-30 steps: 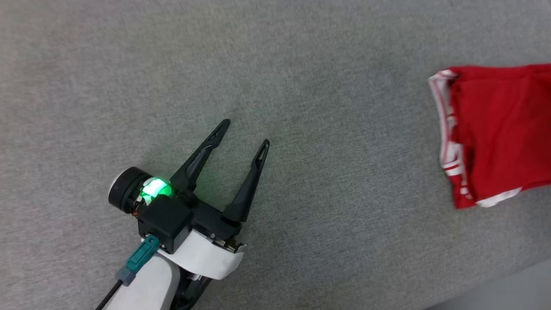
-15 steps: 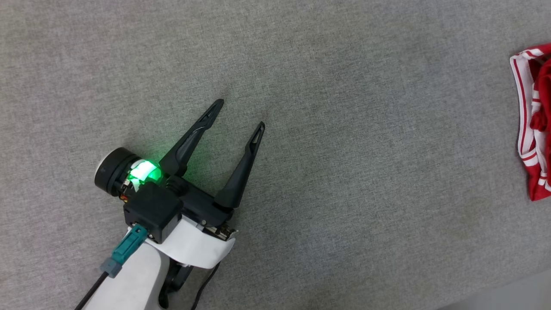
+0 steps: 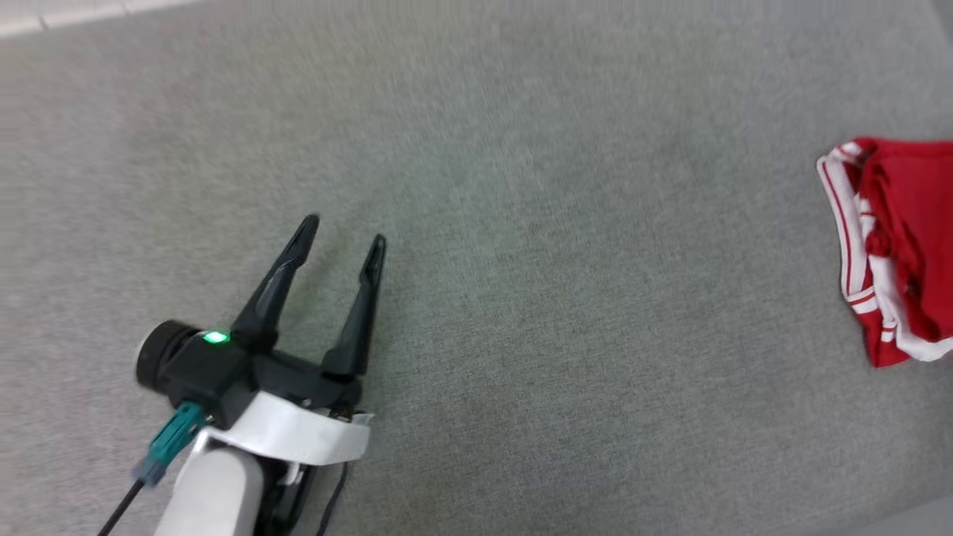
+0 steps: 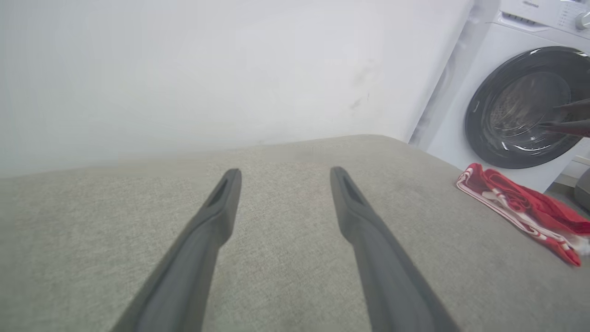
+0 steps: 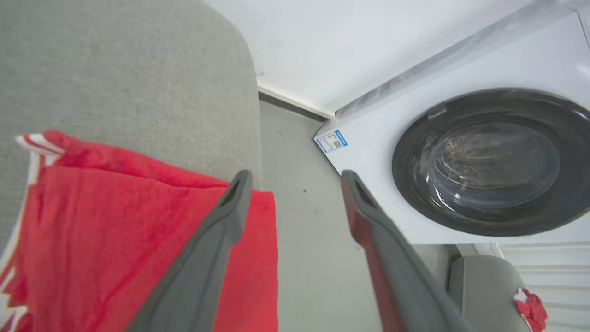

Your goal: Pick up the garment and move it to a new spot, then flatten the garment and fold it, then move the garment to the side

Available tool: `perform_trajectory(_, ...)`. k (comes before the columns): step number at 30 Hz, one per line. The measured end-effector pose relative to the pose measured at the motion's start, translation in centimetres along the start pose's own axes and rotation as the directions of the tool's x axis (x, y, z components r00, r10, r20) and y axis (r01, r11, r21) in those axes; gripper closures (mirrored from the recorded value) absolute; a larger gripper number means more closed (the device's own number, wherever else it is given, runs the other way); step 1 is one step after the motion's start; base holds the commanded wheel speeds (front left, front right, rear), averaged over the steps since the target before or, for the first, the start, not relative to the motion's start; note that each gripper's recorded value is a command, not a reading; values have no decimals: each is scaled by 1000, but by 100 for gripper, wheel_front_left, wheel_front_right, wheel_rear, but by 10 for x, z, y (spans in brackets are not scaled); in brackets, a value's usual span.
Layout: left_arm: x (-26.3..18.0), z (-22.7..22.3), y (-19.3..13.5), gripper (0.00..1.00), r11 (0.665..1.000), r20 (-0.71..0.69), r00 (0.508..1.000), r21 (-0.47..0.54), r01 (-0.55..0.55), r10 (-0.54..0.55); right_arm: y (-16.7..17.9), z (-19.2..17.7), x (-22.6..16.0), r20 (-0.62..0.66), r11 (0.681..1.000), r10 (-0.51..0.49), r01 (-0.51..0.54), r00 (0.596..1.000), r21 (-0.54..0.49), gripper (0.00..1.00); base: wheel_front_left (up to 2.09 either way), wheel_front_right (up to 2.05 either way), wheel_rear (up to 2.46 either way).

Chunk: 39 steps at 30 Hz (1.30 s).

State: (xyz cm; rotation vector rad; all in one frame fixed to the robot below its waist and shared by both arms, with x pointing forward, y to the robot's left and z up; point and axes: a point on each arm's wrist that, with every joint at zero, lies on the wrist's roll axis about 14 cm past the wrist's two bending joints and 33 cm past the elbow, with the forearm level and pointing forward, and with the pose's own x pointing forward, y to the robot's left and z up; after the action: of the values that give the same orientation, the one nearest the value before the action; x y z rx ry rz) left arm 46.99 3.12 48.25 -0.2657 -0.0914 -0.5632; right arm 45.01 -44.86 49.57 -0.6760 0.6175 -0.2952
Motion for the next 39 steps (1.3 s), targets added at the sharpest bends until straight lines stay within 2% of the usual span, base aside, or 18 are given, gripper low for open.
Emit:
perform_trajectory(4,-20,29,13,0,995,37,996,61,-81,79,6,55,-25,224,995,11,-34,975,99,0,0,0,0)
perform_trajectory(8,-47,49,18,0,983,60,987,103,-155,150,21,97,-60,425,967,11,-117,905,225,0,0,0,0)
perform_trajectory(11,-67,67,23,0,967,93,974,127,-219,208,27,126,-93,567,930,-34,-182,823,320,0,0,0,0)
perform_trajectory(17,-110,86,25,0,938,127,946,140,-316,300,66,148,-153,712,842,-58,-349,700,412,0,0,0,0)
perform_trajectory(23,-143,96,24,0,918,152,925,144,-370,349,112,143,-195,772,751,-44,-489,634,444,0,0,0,0)
perform_trajectory(26,-154,96,23,0,912,150,921,153,-381,359,136,137,-206,778,702,-27,-542,628,461,0,0,0,0)
perform_trajectory(28,-159,96,25,0,907,151,915,148,-394,373,146,130,-208,773,696,-14,-549,634,462,0,0,0,0)
perform_trajectory(30,-162,98,27,0,903,158,910,145,-404,382,155,123,-211,768,674,-12,-562,641,480,0,0,0,0)
perform_trajectory(33,-166,96,26,0,901,155,909,142,-409,388,166,116,-215,763,657,0,-576,646,487,0,0,0,0)
perform_trajectory(39,-172,94,30,0,894,149,900,135,-428,409,173,108,-216,754,666,13,-568,657,483,0,0,0,0)
